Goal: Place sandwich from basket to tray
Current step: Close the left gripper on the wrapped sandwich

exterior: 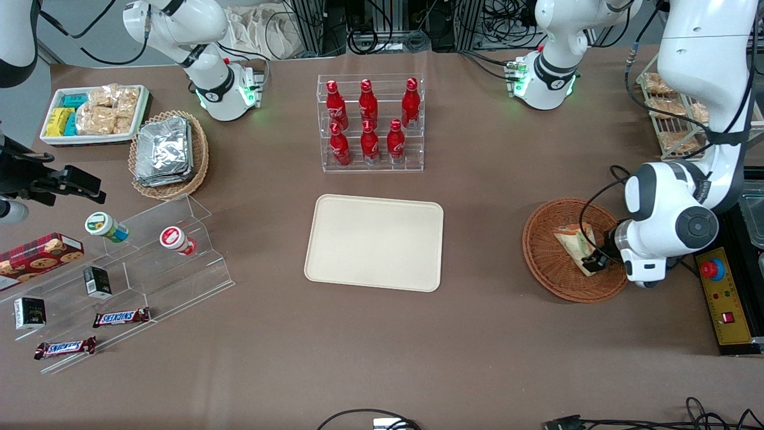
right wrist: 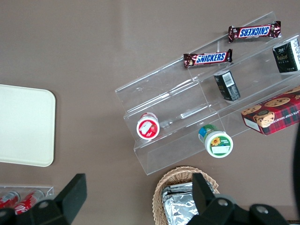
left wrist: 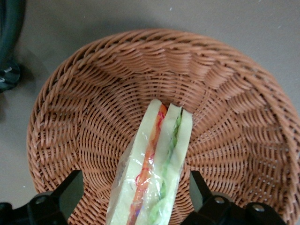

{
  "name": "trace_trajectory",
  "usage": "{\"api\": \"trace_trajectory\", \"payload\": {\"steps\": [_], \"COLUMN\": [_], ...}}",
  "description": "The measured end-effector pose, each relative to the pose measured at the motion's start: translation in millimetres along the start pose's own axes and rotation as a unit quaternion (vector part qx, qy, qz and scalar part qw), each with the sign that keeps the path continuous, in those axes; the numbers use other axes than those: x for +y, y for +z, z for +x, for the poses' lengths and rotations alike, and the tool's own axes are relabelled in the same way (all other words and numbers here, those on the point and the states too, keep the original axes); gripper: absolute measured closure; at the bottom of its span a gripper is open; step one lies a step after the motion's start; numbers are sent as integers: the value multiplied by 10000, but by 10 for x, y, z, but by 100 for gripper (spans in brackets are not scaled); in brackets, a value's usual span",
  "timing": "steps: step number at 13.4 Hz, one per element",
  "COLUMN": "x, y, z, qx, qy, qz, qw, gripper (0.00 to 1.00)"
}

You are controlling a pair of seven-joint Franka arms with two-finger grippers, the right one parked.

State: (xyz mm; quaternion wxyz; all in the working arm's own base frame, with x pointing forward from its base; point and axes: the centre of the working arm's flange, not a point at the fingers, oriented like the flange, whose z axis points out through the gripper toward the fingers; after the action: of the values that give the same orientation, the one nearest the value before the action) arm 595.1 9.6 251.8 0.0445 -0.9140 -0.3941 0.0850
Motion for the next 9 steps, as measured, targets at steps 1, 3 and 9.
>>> {"api": "trace_trajectory", "payload": {"steps": [1,3,9], "x": [-5,3,34], "y": [14,21,-23], "z": [-16,-39,-104], "qx": [-14,-42,-73], "qy": [6,4,8], "qz": [12,2,-62], "qw": [10000,10000,10000], "gripper": [0,0,0]}}
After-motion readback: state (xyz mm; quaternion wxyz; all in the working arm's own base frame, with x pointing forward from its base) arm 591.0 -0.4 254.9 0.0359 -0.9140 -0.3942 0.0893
